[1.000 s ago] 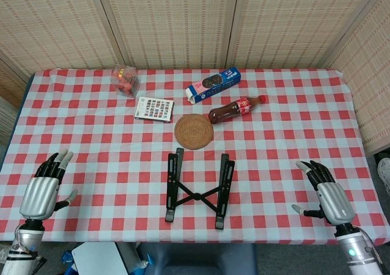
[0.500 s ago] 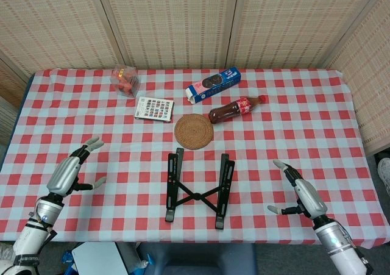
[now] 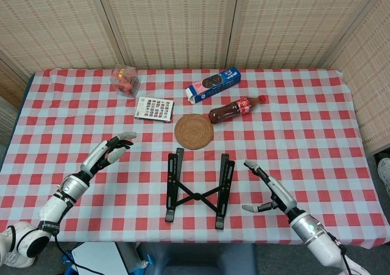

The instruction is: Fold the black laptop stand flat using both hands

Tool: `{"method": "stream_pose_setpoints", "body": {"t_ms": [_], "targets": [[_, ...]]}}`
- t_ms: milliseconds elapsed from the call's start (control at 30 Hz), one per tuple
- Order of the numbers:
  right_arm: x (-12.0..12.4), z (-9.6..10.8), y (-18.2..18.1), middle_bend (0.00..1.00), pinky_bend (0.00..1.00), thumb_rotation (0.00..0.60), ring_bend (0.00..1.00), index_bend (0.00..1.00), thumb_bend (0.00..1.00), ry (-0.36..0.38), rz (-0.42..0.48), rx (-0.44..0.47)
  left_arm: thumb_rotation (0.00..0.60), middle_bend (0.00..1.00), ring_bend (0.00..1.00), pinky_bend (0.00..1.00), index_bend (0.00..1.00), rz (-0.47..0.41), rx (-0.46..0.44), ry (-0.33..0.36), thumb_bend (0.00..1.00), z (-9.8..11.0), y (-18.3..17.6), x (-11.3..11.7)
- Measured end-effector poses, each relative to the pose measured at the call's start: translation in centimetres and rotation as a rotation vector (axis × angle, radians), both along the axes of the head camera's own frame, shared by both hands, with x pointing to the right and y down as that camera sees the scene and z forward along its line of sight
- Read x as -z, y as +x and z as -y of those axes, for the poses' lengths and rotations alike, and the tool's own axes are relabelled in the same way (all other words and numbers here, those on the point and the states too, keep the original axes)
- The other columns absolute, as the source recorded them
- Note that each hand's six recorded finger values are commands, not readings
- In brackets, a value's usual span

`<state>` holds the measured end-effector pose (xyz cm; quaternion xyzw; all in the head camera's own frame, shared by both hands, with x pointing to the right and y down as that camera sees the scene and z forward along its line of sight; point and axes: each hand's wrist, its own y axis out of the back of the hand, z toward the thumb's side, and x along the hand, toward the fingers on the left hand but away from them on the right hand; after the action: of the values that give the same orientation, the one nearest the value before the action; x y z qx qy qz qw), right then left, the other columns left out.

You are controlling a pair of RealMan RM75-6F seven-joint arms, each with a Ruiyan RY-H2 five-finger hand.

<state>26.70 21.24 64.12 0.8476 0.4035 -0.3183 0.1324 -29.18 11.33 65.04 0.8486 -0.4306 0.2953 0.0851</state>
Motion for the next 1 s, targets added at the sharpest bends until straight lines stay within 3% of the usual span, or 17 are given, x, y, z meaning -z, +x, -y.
{"method": "stream_pose_setpoints", "body": {"t_ms": [167, 367, 1000], "targets": [[-1.0, 0.4, -2.0, 0.04, 0.0, 0.6, 0.0, 0.0, 0.0, -0.05, 0.063, -0.014, 0.132, 0.19, 0.25, 0.26, 0.22, -0.063, -0.027, -0.043, 0.17, 0.6, 2.4, -1.6], [-2.0, 0.7, -3.8, 0.04, 0.0, 0.6, 0.0, 0.0, 0.0, -0.091, 0.109, -0.033, 0.14, 0.19, 0.26, 0.26, 0.22, -0.077, -0.035, -0.069, 0.17, 1.0, 3.4, -2.5], [-3.1, 2.3, -9.9, 0.04, 0.0, 0.6, 0.0, 0.0, 0.0, -0.133, 0.179, -0.002, 0.163, 0.2, 0.26, 0.26, 0.23, -0.05, 0.017, -0.094, 0.17, 1.3, 0.4, -3.1]]}}
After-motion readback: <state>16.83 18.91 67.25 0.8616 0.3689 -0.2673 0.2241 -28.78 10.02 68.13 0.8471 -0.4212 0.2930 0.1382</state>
